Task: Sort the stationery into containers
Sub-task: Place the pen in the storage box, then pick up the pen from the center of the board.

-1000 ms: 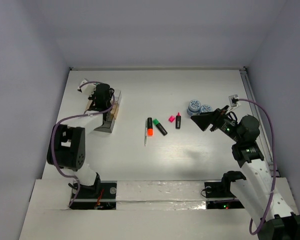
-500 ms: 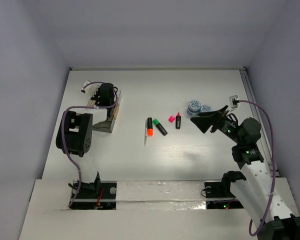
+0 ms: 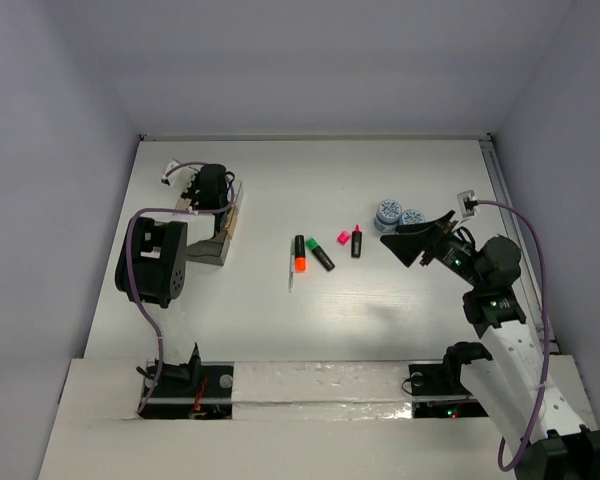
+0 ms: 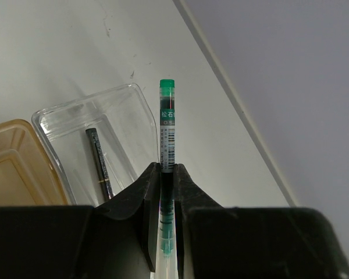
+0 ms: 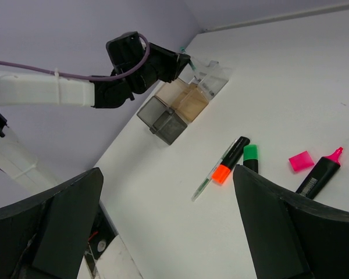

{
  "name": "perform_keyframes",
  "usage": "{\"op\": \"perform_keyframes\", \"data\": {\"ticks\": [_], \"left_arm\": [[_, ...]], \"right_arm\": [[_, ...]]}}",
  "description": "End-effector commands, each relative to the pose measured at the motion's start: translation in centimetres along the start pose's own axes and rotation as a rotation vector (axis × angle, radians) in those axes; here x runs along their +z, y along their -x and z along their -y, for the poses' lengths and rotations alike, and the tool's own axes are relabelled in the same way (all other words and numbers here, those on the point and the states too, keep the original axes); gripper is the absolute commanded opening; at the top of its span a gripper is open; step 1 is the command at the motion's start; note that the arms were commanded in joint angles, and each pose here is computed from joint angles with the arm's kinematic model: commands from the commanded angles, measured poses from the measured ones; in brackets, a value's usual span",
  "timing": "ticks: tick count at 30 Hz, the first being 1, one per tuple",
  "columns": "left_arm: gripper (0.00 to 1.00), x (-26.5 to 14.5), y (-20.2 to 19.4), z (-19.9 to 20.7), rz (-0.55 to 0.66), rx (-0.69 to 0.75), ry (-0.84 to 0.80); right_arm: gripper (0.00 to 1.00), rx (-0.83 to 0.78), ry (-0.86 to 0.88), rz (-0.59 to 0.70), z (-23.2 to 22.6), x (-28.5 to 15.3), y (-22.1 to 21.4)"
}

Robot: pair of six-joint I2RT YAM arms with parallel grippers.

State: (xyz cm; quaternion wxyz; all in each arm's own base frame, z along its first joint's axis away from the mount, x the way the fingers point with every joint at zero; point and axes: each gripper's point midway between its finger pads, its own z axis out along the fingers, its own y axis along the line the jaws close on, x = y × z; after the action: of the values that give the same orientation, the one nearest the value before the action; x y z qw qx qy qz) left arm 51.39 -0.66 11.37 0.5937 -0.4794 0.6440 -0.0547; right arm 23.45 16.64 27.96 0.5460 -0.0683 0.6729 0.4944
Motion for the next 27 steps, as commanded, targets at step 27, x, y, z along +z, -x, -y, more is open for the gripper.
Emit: {"op": "perform_keyframes", "data": {"ticks": [27], "left_arm": [[0.39,-19.3,-1.7,8.0,-0.12,0.225,-0.455]], "right_arm": [[1.0,-0.032,0.03,0.02,-0.7,0.2,0.7]]}}
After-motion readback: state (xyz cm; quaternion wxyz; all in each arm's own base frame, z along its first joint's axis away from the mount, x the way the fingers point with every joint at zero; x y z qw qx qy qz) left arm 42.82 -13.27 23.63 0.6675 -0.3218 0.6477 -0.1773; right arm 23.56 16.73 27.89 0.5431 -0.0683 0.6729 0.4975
